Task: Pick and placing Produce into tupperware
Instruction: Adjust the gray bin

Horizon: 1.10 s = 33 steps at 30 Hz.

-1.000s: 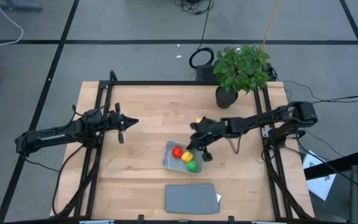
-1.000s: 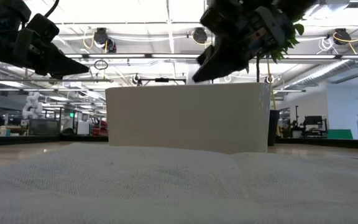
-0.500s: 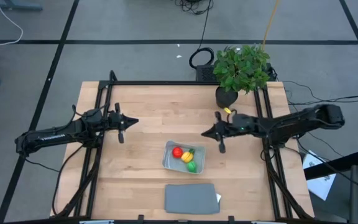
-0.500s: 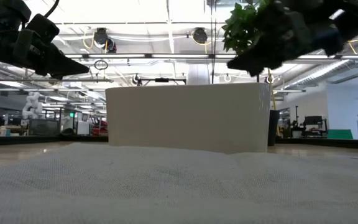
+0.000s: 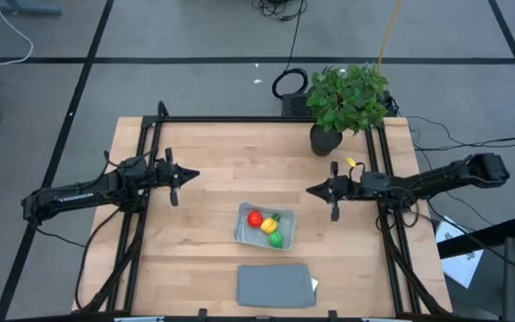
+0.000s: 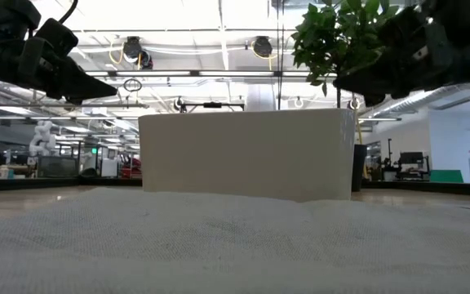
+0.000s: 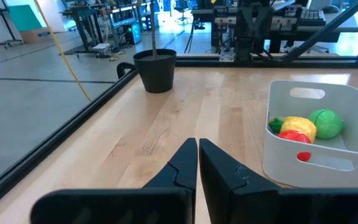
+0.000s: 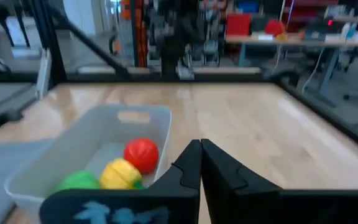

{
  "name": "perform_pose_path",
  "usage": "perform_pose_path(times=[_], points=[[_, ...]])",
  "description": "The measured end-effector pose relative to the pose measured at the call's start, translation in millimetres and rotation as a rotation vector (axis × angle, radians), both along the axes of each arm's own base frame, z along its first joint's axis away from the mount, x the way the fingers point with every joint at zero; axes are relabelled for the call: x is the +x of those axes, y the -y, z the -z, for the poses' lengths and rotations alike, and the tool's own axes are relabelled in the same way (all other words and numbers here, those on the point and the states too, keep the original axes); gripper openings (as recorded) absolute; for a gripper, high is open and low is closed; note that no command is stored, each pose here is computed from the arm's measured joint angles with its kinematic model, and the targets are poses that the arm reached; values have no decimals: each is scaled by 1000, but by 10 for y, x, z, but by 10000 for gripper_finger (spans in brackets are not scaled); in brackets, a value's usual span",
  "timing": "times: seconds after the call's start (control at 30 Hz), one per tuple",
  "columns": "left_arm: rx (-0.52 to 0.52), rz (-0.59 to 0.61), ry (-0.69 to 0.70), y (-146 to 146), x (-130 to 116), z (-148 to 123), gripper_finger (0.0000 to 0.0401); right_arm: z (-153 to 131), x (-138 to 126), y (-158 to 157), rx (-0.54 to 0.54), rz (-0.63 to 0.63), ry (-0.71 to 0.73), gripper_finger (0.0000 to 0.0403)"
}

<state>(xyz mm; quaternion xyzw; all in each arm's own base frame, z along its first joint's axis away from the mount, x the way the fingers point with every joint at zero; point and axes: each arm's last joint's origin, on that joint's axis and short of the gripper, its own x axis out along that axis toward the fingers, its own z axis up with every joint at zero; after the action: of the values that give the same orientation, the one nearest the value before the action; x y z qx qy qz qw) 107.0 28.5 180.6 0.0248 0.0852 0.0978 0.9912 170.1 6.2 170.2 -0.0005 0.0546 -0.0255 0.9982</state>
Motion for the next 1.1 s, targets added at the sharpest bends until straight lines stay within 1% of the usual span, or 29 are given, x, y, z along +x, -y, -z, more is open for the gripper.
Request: perform_pose_path(times=[0.1,0.37,0.43,0.5,0.6,0.97,1.1], points=[[-1,0,0,0,0,0,21,-41,-72,7,1,2,55,0],[3,0,-1,0,0,0,21,9,-190,23,-22,7,87,0],[-7,-2,1,0,0,0,21,26,-227,25,-27,11,118,0],[-17,-3,0,0,-1,3,21,-9,-243,31,-28,29,167,0],[-34,-6,-11,-3,9,16,21,-39,-255,35,-25,38,204,0],[-44,-6,-87,-22,73,89,21,-13,-253,34,-27,35,178,0],[-42,-6,-68,-28,98,72,21,-11,-253,33,-27,33,176,0]])
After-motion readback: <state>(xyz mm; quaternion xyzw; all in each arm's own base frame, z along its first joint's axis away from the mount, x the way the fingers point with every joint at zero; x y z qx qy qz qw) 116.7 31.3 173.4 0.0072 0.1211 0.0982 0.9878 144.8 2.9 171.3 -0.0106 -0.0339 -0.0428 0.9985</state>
